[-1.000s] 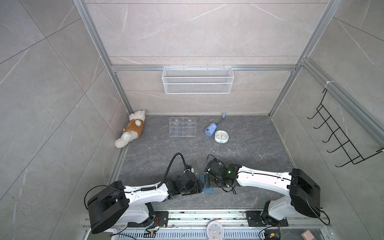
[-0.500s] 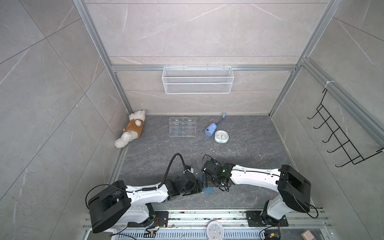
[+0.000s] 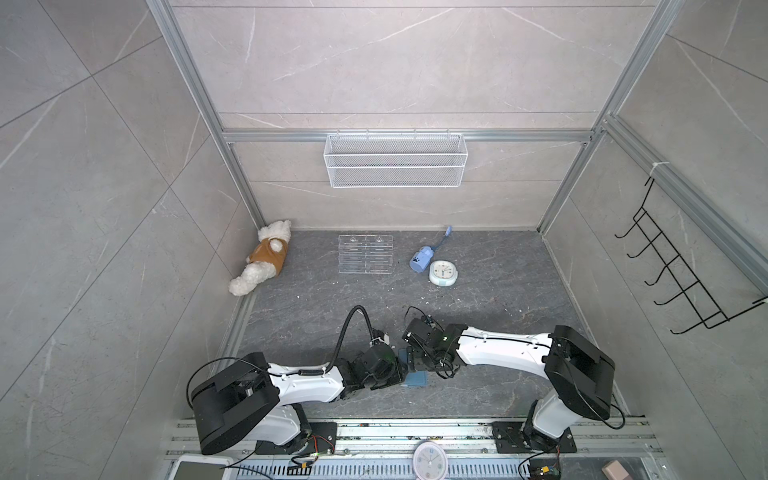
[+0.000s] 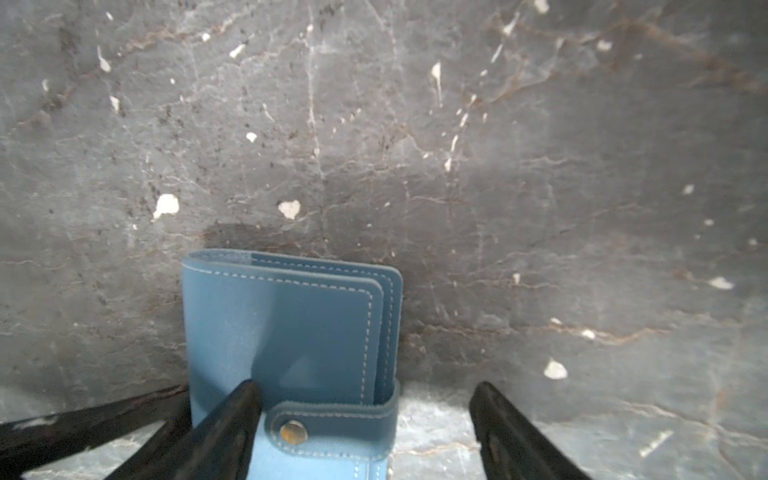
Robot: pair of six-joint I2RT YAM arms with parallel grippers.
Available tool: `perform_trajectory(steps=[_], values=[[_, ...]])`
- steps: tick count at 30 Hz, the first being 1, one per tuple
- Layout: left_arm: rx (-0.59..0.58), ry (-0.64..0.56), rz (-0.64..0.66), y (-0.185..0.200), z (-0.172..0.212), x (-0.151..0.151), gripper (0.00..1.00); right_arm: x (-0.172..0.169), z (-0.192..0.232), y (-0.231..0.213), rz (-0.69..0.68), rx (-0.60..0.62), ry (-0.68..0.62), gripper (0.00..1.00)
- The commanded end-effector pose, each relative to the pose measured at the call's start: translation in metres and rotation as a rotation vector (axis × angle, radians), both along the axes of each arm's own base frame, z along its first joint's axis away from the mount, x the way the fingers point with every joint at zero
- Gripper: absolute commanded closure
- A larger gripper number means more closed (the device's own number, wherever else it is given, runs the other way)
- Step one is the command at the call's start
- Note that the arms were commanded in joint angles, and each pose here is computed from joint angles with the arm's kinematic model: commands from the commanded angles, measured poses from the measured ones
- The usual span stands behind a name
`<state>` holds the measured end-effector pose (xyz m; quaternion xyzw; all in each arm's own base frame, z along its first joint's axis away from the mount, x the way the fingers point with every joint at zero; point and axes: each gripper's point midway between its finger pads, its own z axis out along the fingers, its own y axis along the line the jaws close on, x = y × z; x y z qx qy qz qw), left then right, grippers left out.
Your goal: Take the credit cards out of the card holder
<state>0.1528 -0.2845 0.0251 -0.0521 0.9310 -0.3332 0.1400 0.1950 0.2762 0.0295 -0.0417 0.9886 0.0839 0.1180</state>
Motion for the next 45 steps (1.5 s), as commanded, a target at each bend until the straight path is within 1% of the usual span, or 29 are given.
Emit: perform_trajectory(steps=[1,3,16,18,23,28,34,35,36,38,40,41,45], values=[[0.154,0.114,0.006,0.034,-0.041,-0.023,0.65,-0.002,-0.003,-0.001,0.009,-0.004,0.009,0.20],[0.160,0.120,0.006,0.034,-0.043,-0.024,0.67,-0.003,-0.003,-0.003,0.006,-0.002,0.012,0.22],[0.192,0.170,0.013,0.032,-0.054,-0.027,0.79,-0.009,0.001,-0.012,-0.013,0.006,0.008,0.50],[0.192,0.174,0.016,0.032,-0.055,-0.027,0.81,-0.009,0.003,-0.013,-0.016,0.004,0.004,0.52],[0.199,0.184,0.036,0.036,-0.058,-0.028,0.84,-0.008,0.008,-0.014,-0.014,-0.001,-0.003,0.65],[0.199,0.187,0.039,0.036,-0.058,-0.028,0.85,-0.007,0.011,-0.013,-0.014,0.006,-0.008,0.70],[0.198,0.184,0.038,0.035,-0.057,-0.027,0.86,-0.007,0.014,-0.009,-0.003,0.022,-0.007,0.70],[0.196,0.184,0.037,0.034,-0.057,-0.027,0.86,-0.007,0.016,-0.010,-0.002,0.019,-0.008,0.68],[0.194,0.184,0.036,0.034,-0.057,-0.027,0.86,-0.007,0.018,-0.009,0.000,0.019,-0.012,0.63],[0.193,0.184,0.036,0.034,-0.056,-0.027,0.86,-0.004,0.028,-0.008,0.001,0.029,-0.033,0.47],[0.195,0.182,0.036,0.035,-0.056,-0.028,0.87,-0.003,0.037,-0.007,0.011,0.030,-0.046,0.36],[0.194,0.180,0.037,0.035,-0.056,-0.027,0.87,-0.003,0.041,-0.006,0.017,0.022,-0.047,0.32],[0.194,0.180,0.037,0.035,-0.057,-0.027,0.87,-0.005,0.039,0.000,0.030,-0.006,-0.037,0.26]])
